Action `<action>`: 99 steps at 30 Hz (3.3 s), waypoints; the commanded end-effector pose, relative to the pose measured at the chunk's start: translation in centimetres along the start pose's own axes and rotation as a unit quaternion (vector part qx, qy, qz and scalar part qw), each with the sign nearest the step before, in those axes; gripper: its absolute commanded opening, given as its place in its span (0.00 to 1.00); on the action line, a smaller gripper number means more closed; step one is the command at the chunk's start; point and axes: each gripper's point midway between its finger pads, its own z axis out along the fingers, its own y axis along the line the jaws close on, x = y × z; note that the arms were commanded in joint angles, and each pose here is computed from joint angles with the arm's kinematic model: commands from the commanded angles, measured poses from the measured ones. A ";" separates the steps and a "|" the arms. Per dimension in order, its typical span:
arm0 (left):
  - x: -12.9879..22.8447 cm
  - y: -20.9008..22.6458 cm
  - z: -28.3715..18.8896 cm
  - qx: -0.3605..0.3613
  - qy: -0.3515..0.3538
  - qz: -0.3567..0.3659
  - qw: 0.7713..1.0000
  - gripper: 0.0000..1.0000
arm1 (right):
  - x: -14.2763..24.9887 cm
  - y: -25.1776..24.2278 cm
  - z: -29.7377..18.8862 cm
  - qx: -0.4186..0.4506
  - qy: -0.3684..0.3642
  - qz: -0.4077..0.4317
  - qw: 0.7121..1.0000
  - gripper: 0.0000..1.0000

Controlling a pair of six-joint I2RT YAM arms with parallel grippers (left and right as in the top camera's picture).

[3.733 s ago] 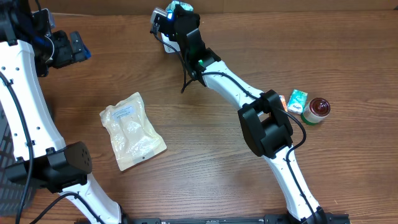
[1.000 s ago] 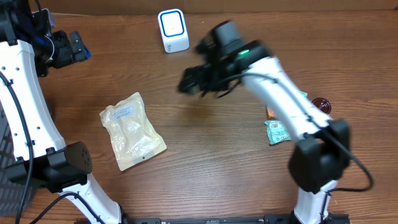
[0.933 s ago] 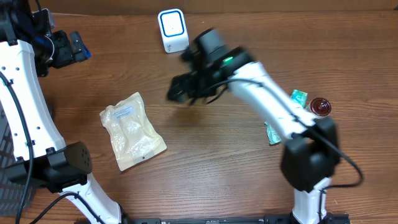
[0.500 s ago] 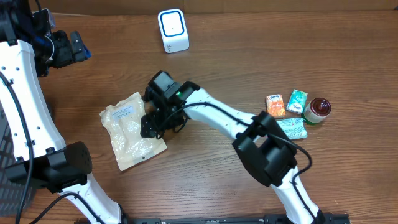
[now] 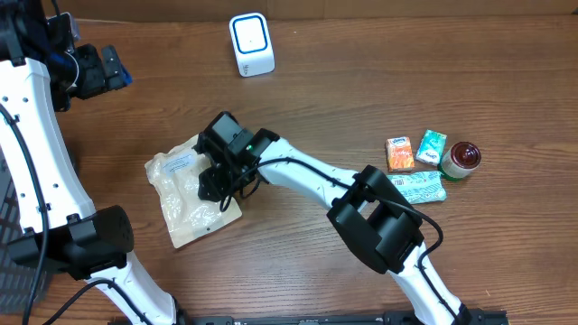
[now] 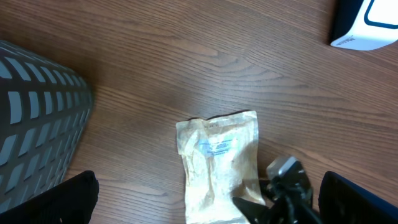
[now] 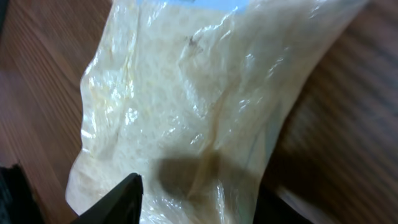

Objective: Scan the item barcode

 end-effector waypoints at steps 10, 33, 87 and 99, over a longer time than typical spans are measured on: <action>0.0 -0.2 0.1 0.000 0.000 0.011 1.000 0.99 | 1.4 -1.6 0.7 0.020 0.014 0.032 0.999 0.04; 0.0 -0.2 0.1 0.000 0.001 0.011 1.000 0.99 | 3.9 -10.1 -10.1 0.114 0.188 -0.395 0.892 0.04; 0.0 -0.2 0.1 0.000 0.000 0.011 1.000 1.00 | 2.6 -10.1 -7.1 -0.016 0.046 -0.199 0.979 0.33; -1.6 -0.5 0.0 0.006 -0.031 0.002 0.999 0.99 | 2.6 -10.5 -6.0 -0.018 0.047 -0.199 0.979 0.04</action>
